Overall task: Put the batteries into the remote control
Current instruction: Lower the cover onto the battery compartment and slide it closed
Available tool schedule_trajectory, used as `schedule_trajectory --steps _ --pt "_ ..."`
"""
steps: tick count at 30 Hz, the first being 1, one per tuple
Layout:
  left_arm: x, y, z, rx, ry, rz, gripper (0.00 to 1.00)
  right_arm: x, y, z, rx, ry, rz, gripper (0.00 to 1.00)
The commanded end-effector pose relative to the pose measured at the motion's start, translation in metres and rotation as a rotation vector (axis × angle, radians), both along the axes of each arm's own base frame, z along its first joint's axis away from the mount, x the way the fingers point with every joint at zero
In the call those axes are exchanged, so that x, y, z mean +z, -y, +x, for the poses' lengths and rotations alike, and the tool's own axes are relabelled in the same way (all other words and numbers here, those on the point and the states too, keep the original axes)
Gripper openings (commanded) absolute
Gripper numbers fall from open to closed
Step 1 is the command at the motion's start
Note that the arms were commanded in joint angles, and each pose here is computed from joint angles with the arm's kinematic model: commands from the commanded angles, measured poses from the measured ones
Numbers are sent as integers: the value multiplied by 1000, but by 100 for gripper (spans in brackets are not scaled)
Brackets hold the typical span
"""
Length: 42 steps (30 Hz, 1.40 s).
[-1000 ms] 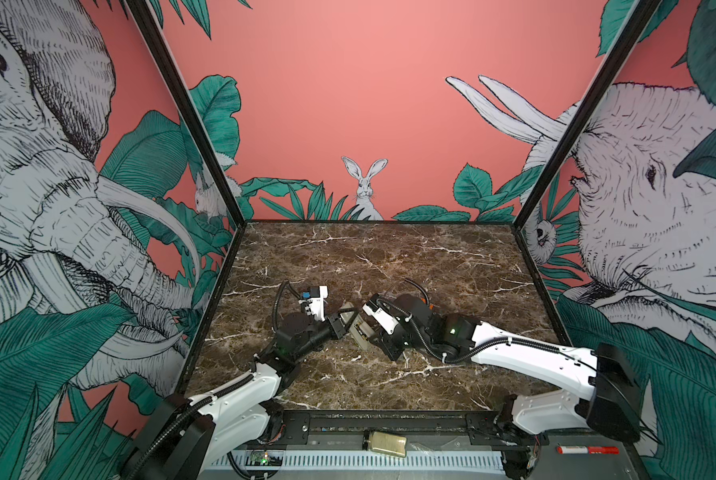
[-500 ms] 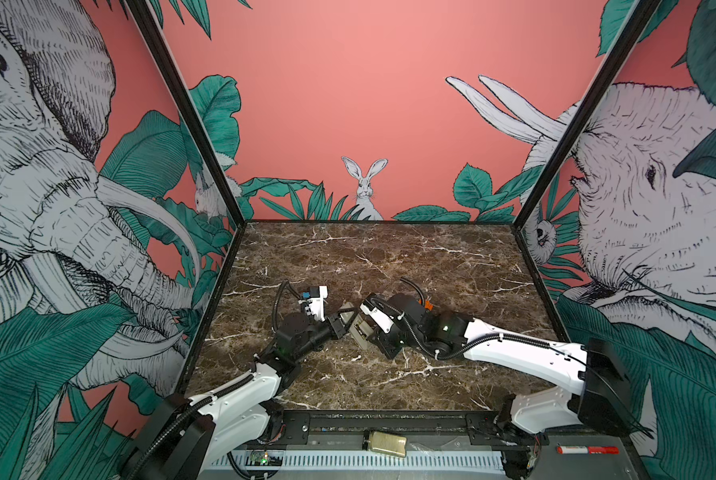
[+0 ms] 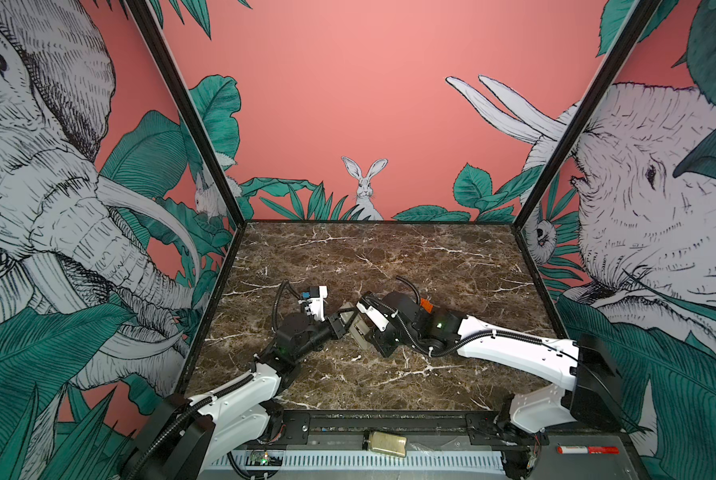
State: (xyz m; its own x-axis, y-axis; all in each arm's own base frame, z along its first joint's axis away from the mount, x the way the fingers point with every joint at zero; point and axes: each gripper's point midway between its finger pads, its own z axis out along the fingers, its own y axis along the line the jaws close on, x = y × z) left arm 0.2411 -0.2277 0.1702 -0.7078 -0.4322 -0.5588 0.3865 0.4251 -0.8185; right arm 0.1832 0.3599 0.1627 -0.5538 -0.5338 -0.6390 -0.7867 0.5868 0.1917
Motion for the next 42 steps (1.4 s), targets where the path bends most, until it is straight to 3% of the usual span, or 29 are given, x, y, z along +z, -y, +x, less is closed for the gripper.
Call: schedule_trajectory --steps 1,42 --pt "9 -1 -2 6 29 -29 0 5 -3 2 -19 8 0 2" --pt "10 -3 -1 17 25 -37 0 -5 -19 8 -8 27 -23 1"
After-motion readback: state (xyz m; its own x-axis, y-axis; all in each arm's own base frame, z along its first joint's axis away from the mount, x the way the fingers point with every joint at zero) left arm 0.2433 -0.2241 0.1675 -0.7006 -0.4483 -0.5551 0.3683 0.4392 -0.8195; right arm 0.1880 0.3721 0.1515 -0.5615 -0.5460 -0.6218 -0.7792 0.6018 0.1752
